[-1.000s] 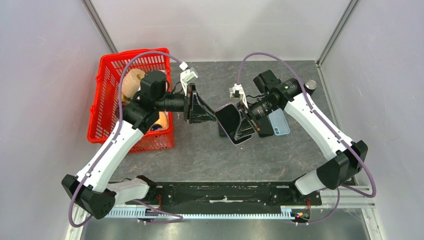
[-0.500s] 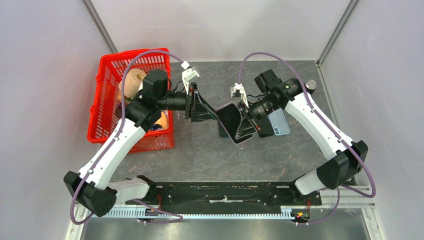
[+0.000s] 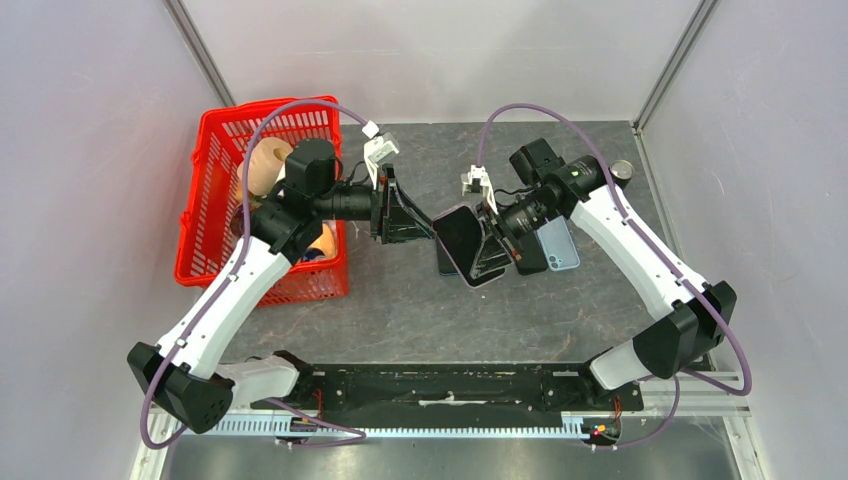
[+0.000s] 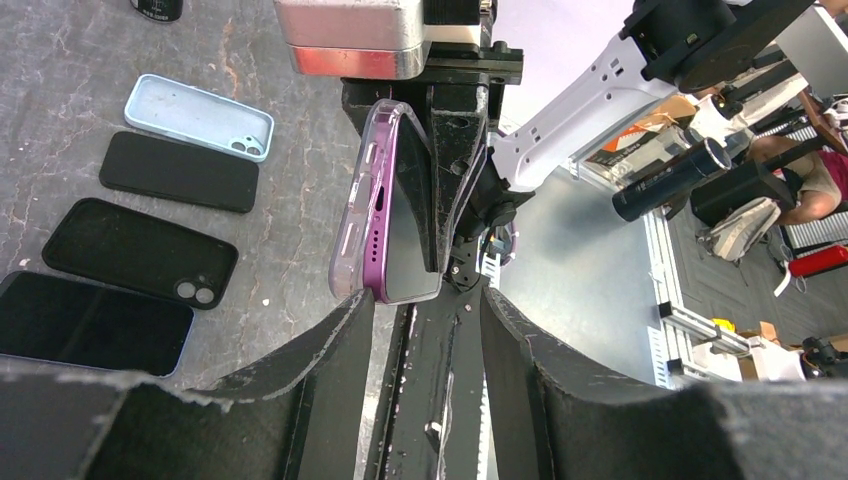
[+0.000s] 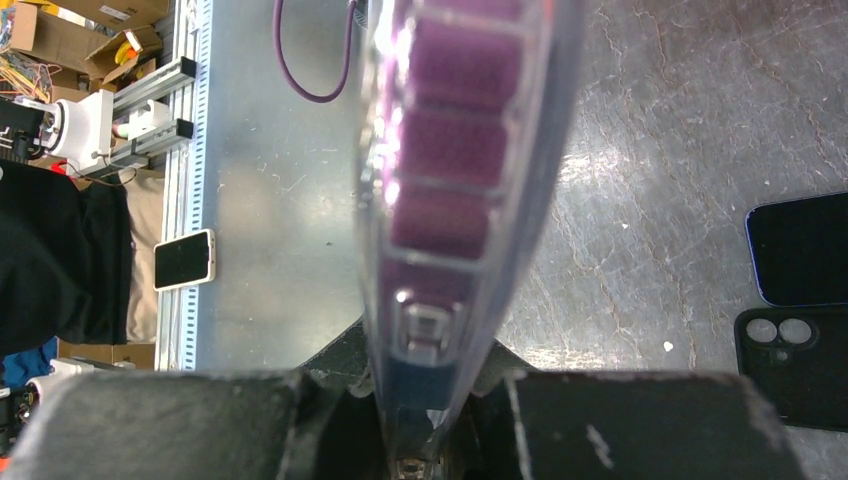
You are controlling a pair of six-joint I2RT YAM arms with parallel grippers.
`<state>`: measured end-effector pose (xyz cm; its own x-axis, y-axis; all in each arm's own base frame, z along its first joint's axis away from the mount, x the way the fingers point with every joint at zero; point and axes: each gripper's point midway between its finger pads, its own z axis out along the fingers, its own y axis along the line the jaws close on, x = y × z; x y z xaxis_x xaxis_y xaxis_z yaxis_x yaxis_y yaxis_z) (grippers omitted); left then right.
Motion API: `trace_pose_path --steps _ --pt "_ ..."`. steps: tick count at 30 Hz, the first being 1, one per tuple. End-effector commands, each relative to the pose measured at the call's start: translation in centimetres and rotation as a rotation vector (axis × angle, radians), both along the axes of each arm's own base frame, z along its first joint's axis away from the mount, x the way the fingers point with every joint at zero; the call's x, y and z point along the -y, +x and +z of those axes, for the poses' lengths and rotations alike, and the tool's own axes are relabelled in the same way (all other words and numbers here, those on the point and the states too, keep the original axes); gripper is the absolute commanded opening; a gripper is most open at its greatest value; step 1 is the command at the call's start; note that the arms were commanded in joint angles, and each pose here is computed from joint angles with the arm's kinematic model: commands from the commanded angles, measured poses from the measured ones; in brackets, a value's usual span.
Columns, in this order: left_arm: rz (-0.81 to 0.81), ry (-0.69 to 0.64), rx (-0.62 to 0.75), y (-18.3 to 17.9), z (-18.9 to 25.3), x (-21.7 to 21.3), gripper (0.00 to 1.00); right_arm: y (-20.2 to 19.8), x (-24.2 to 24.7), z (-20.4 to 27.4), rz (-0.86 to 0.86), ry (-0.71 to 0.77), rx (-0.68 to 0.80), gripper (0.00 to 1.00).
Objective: Take the phone out of the phone case
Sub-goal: Remove the phone case from the phone.
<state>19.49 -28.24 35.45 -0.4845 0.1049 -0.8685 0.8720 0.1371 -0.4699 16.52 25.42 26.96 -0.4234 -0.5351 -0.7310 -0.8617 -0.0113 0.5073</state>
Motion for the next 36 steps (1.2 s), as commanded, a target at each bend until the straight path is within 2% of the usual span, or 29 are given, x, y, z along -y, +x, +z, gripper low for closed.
trace_pose_path --steps 1,24,31,36 --pt "0.032 -0.021 0.094 1.9 0.3 0.5 0.51 -1.4 -0.8 3.5 0.071 0.15 0.065 0.0" --pt "0.066 -0.006 0.068 4.7 -2.9 2.7 0.51 -2.5 -0.9 4.6 0.122 0.223 0.066 0.0" --pt "0.006 -0.024 0.049 3.8 -3.1 4.2 0.5 -2.3 -1.0 4.6 0.122 0.224 0.06 0.0" --pt "-0.048 -0.031 0.041 2.5 -3.3 5.1 0.44 -2.0 -1.1 4.5 0.116 0.214 0.071 0.0"
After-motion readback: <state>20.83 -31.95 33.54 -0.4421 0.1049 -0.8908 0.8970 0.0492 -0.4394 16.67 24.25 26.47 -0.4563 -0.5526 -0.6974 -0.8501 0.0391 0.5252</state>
